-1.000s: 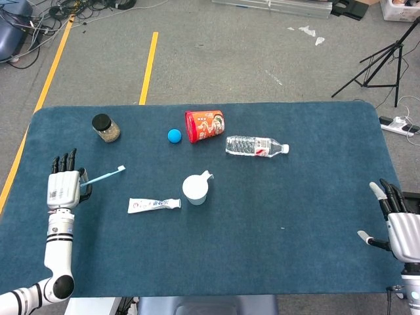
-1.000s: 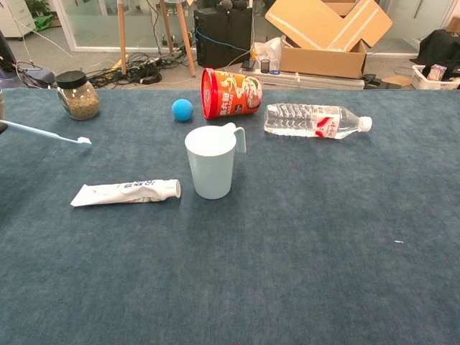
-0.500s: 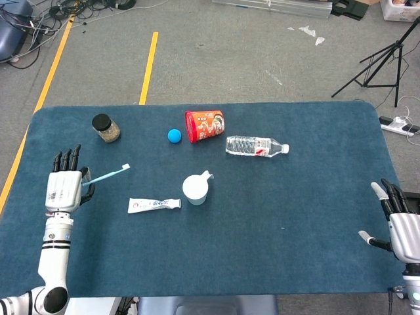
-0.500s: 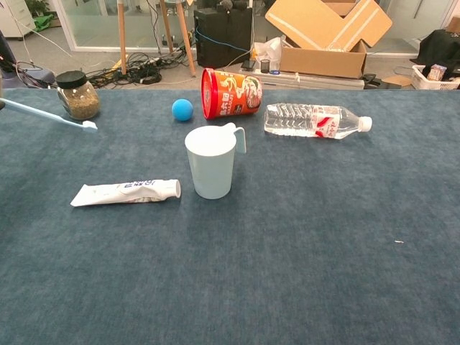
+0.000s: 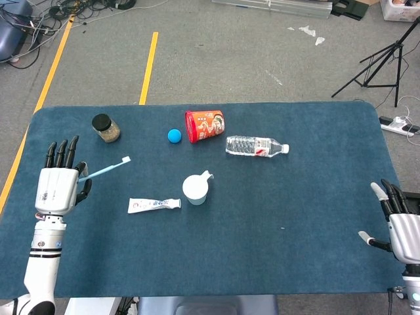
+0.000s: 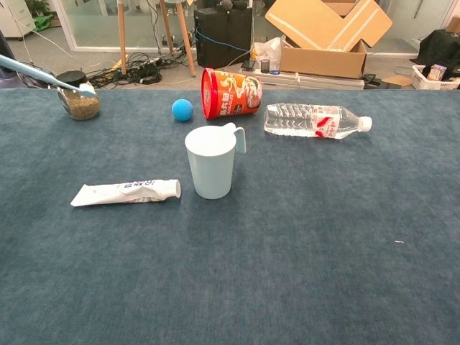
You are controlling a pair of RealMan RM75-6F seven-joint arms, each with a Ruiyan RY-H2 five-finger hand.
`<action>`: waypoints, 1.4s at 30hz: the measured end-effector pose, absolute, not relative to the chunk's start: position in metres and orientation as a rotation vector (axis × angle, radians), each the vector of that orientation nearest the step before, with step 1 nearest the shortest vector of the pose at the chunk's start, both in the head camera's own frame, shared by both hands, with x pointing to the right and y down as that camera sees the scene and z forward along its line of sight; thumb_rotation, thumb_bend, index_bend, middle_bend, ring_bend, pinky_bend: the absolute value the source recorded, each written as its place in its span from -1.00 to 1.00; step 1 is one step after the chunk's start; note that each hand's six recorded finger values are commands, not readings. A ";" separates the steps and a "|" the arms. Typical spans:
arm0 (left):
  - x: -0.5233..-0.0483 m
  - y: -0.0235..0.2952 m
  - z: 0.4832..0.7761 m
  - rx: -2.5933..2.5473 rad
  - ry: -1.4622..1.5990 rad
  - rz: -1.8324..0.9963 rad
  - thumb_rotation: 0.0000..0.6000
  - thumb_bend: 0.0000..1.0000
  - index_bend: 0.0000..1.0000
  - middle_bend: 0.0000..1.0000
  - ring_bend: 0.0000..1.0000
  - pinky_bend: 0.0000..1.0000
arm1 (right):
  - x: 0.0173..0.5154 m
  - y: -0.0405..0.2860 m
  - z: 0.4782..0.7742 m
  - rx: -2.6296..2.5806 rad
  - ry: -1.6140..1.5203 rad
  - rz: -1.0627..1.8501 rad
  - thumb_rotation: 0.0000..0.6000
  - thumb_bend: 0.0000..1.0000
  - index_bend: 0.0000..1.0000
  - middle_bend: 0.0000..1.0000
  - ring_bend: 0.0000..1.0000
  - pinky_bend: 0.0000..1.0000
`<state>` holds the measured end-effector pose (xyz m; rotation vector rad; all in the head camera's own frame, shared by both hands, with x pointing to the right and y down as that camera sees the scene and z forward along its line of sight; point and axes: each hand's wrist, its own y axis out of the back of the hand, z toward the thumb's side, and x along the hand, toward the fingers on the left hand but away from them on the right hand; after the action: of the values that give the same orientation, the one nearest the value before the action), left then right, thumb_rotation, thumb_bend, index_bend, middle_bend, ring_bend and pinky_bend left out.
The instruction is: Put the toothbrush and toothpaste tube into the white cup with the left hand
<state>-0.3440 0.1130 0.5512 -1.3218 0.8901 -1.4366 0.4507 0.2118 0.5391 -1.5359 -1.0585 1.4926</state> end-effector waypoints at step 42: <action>-0.191 0.098 0.510 -1.624 0.619 -1.123 1.00 -0.09 0.24 -0.95 -1.00 -0.94 | 0.464 0.222 0.522 -1.511 -1.137 1.472 1.00 -1.00 -1.00 -1.00 -1.00 -0.27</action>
<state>-0.1910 0.0975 0.5102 -1.6239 0.6187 -1.1227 0.4637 0.2218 0.5218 -1.5110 -1.1373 1.4720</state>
